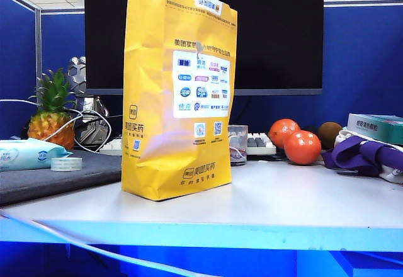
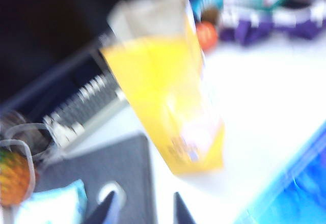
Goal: Pick up the green apple and throw it into the yellow paper bag.
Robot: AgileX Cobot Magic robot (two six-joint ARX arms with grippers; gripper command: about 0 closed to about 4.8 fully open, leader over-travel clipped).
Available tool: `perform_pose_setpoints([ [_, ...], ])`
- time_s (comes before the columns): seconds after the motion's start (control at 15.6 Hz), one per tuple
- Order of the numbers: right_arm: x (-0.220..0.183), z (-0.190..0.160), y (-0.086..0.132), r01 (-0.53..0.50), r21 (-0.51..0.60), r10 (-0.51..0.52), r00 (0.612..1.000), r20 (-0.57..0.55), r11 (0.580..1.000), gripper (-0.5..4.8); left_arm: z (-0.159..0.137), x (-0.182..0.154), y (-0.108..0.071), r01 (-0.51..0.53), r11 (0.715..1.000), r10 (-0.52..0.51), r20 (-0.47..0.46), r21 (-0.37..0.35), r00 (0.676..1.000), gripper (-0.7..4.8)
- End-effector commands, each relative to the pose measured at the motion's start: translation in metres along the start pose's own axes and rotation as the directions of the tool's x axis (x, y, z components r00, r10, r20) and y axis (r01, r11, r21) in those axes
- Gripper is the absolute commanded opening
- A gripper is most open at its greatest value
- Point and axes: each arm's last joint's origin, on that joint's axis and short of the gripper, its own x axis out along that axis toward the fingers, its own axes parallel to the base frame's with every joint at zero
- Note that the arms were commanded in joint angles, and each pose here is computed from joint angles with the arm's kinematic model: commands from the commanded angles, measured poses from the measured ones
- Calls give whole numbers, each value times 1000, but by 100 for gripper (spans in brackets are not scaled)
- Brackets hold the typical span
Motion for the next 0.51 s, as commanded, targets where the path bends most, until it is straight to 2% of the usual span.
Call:
perform_pose_setpoints([
  [0.06, 2, 0, -5, 143, 3, -143, 989, -23, 990, -6, 1, 2, 0, -6, 998, 7, 19, -59, 1000, 60],
  [0.13, 5, -2, -9, 240, 0, -240, 970, -40, 971, -5, 4, 2, 1, -13, 994, 19, 44, -112, 999, 53],
  [0.19, 8, -1, -10, 253, -1, -253, 967, -29, 967, -4, 6, 2, 2, -19, 992, 27, 66, -125, 997, 54],
  [0.26, 8, 1, -10, 233, -2, -233, 973, -7, 973, 2, 7, 2, 3, -22, 992, 32, 77, -126, 997, 58],
  [0.38, 9, 7, -7, 119, -23, -117, 991, 67, 993, 2, 8, 1, 4, -35, 991, 46, 82, -129, 996, 58],
  [0.51, 9, 9, -8, 136, -55, -130, 987, 90, 989, 2, 9, 0, 5, -52, 990, 64, 87, -132, 994, 58],
])
